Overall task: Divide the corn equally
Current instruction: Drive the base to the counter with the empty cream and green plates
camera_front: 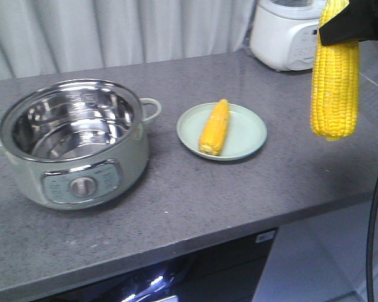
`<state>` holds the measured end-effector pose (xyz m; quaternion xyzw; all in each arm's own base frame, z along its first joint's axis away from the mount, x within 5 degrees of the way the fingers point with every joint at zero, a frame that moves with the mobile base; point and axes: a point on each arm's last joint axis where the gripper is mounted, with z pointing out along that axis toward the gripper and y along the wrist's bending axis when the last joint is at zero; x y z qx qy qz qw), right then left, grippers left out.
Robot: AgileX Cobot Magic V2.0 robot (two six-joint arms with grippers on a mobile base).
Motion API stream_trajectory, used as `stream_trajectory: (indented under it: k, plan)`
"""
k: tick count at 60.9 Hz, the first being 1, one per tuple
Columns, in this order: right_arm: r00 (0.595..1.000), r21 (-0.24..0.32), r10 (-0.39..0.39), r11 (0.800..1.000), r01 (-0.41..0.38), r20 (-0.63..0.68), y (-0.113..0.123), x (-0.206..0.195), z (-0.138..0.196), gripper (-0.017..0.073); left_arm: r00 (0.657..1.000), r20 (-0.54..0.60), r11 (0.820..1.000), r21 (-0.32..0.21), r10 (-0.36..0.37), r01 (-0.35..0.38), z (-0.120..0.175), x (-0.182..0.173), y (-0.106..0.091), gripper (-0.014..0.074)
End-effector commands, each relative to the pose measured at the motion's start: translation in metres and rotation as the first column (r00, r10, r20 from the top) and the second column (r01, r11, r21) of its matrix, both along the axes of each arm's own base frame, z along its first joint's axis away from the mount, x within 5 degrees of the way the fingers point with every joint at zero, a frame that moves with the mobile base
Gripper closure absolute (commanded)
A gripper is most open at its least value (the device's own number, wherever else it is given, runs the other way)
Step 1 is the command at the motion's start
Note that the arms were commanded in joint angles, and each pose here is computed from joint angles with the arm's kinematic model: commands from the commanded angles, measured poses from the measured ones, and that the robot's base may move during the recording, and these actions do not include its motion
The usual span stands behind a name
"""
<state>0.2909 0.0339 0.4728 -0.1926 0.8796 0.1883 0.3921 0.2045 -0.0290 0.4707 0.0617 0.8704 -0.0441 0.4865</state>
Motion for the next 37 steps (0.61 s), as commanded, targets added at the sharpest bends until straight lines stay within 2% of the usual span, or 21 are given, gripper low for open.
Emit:
stream_trajectory:
  k: [1,37]
  plan:
    - [0.998,0.017,0.013,1.0,-0.014,0.063,0.0016,-0.0148,0.0176,0.0373,0.995,0.102,1.0,-0.028,0.007,-0.005,0.0146,-0.0039,0.0006,0.0538]
    - [0.998,0.017,0.012,1.0,-0.013,0.063,0.0016,-0.0147,0.0176,0.0373,0.995,0.095,1.0,-0.027,0.006,-0.004,0.014,-0.0042,0.0005,0.0538]
